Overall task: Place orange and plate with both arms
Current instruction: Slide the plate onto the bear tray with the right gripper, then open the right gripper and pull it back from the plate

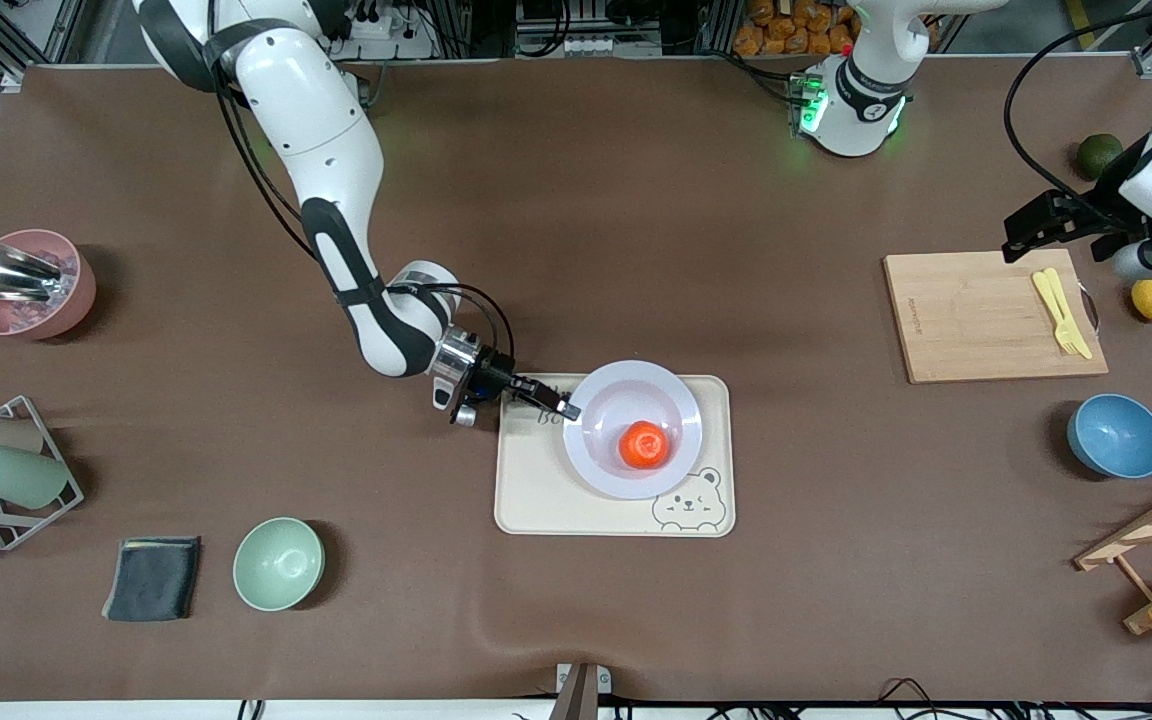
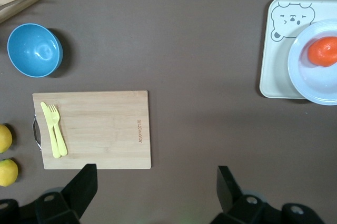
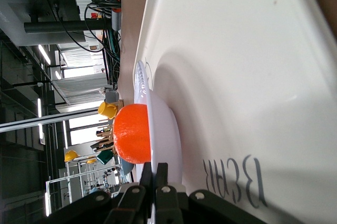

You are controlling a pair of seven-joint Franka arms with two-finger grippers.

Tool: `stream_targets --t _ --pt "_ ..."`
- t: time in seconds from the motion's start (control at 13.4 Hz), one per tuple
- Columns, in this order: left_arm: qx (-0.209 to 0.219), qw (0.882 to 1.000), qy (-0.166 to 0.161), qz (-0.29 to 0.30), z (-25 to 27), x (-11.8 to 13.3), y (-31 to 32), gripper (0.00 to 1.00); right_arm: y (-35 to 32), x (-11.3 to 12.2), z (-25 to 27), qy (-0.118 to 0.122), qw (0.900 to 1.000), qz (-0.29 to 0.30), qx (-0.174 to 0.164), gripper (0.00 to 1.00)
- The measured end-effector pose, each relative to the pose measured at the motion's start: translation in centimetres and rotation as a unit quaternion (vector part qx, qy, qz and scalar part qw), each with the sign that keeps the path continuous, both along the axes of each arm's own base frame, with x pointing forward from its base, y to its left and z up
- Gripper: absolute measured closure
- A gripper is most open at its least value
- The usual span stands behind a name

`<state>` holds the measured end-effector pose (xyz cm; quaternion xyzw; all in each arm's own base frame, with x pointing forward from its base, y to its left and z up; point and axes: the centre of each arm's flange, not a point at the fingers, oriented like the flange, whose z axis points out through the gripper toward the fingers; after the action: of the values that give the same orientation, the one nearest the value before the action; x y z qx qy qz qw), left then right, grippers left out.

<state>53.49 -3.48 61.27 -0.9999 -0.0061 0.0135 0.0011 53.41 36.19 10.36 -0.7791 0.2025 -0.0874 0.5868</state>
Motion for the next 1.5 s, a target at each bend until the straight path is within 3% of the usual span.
stream_targets --t 0.07,0.22,0.3,0.82,1.35,1.5 --pt "0.000 1.000 0.000 0.000 0.0 0.0 0.0 0.00 -0.1 0.2 0.1 -0.001 1.000 -0.002 0.000 0.96" --pt "0.000 1.000 0.000 -0.002 0.0 0.0 -0.2 0.00 -0.5 0.4 0.0 -0.001 1.000 -0.001 -0.015 0.78" --pt "0.000 1.000 0.000 -0.003 0.0 0.0 -0.3 0.00 -1.0 0.6 0.0 0.001 0.999 0.005 -0.032 0.78" --pt "0.000 1.000 0.000 -0.007 0.0 -0.1 -0.7 0.00 -2.2 4.7 3.0 0.093 0.992 0.042 -0.071 0.69" --pt "0.000 1.000 -0.002 -0.008 0.0 0.0 -0.9 0.00 -5.3 10.6 8.5 0.178 0.965 0.097 -0.165 0.64" --pt "0.000 1.000 -0.002 -0.008 0.0 0.0 -0.9 0.00 -7.6 12.4 10.3 0.187 0.956 0.121 -0.190 0.44"
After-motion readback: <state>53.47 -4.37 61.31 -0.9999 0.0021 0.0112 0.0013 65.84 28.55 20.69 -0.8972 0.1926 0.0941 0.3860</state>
